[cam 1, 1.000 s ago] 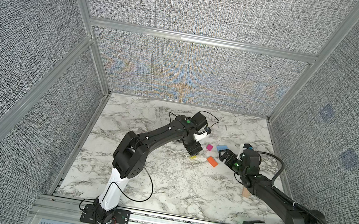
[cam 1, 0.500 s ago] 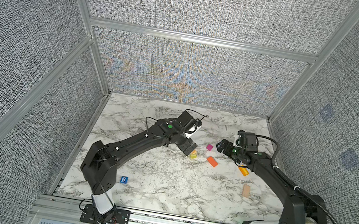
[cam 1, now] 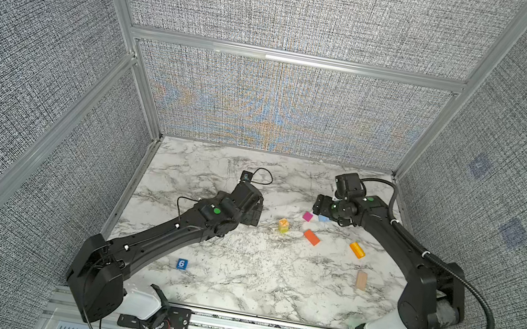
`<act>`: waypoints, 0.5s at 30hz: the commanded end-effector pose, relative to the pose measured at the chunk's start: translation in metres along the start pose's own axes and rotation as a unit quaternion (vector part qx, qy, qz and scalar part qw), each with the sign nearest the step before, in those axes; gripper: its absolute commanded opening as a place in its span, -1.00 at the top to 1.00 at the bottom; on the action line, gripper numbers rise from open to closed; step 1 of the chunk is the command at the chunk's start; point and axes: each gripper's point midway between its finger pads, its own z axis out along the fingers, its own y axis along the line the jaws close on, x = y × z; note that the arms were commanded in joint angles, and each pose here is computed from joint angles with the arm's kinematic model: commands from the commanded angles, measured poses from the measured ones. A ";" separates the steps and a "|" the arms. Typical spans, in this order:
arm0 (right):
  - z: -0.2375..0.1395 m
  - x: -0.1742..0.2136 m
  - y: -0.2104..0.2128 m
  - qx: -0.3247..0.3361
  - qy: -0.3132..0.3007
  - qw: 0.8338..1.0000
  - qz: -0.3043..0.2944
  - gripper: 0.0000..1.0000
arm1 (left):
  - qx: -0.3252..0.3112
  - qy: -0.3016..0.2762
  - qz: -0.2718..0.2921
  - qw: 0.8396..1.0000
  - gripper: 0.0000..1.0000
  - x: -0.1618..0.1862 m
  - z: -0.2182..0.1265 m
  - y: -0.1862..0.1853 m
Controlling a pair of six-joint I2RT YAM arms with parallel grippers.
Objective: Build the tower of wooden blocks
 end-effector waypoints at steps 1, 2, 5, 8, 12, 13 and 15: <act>0.004 0.008 -0.005 0.031 0.031 0.999 -0.011 -0.66 | -0.028 -0.015 -0.058 0.998 -0.98 0.011 0.010 0.013; 0.006 0.007 -0.003 0.034 0.037 0.999 -0.015 -0.64 | -0.034 -0.010 -0.060 0.998 -0.98 0.018 0.014 0.016; 0.014 0.005 0.001 0.043 0.049 0.998 -0.021 -0.59 | -0.046 0.006 -0.060 0.997 -0.98 0.035 0.027 0.020; 0.024 0.004 0.005 0.049 0.060 0.997 -0.022 -0.57 | -0.058 0.015 -0.060 0.996 -0.97 0.044 0.038 0.022; 0.040 0.003 0.010 0.053 0.076 0.995 -0.023 -0.57 | -0.046 0.023 -0.077 0.996 -0.98 0.052 0.047 0.017; 0.043 0.003 0.012 0.054 0.078 0.995 -0.023 -0.57 | -0.042 0.023 -0.081 0.996 -0.98 0.054 0.049 0.016; 0.052 0.004 0.014 0.056 0.085 0.994 -0.024 -0.57 | -0.042 0.020 -0.086 0.995 -0.98 0.057 0.051 0.017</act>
